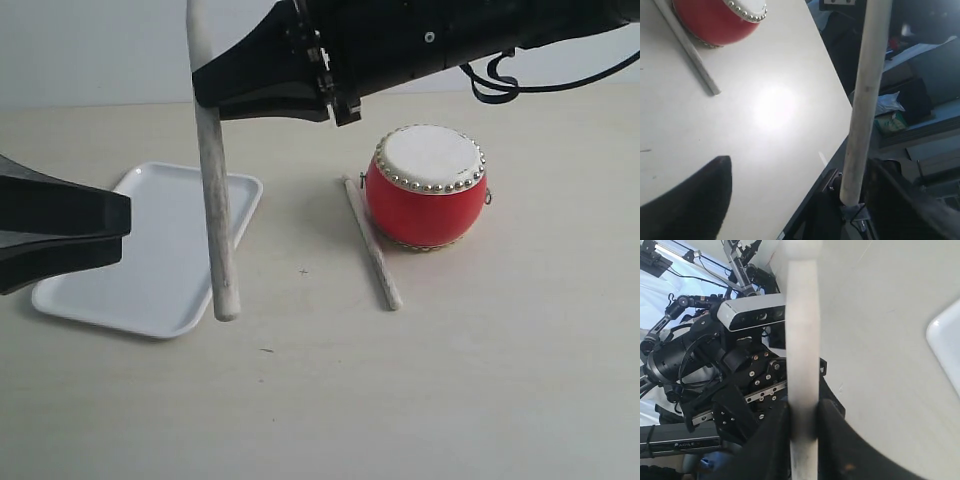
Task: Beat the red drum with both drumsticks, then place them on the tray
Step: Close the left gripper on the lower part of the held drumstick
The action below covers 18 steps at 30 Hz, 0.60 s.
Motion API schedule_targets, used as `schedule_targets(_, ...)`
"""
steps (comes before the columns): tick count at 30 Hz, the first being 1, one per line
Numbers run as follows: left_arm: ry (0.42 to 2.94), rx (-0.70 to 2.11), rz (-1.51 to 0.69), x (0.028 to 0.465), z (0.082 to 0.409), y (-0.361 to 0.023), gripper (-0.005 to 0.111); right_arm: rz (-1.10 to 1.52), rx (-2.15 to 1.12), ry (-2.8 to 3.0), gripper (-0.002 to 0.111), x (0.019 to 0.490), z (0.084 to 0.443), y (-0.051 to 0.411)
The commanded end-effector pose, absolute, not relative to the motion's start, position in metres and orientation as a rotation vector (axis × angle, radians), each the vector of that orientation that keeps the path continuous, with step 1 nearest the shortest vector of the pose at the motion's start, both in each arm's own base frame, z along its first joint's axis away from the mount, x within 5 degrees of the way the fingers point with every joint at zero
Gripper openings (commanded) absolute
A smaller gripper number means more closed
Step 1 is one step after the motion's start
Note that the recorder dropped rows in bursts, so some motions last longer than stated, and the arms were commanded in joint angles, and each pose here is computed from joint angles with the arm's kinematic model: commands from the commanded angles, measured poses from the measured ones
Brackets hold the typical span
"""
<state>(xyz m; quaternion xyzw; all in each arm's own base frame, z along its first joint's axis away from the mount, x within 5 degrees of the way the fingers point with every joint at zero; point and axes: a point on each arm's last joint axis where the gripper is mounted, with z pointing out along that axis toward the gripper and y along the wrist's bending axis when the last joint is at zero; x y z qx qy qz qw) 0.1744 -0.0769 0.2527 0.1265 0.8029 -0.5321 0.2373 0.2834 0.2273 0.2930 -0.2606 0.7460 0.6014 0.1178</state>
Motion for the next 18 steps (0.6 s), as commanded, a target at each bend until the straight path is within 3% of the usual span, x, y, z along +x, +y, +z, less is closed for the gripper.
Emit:
schedule_targets(1, 2.152, 0.333, -1.484, 0.175, 0.255, -0.078, 0.072, 1.777, -0.778, 2.181, 0.0, 0.271, 0.295, 0.244)
schedule_targets(18, 2.143, 0.349, -1.478, 0.175, 0.255, -0.079, 0.072, 1.617, -0.624, 2.256, 0.0, 0.255, 0.278, 0.296)
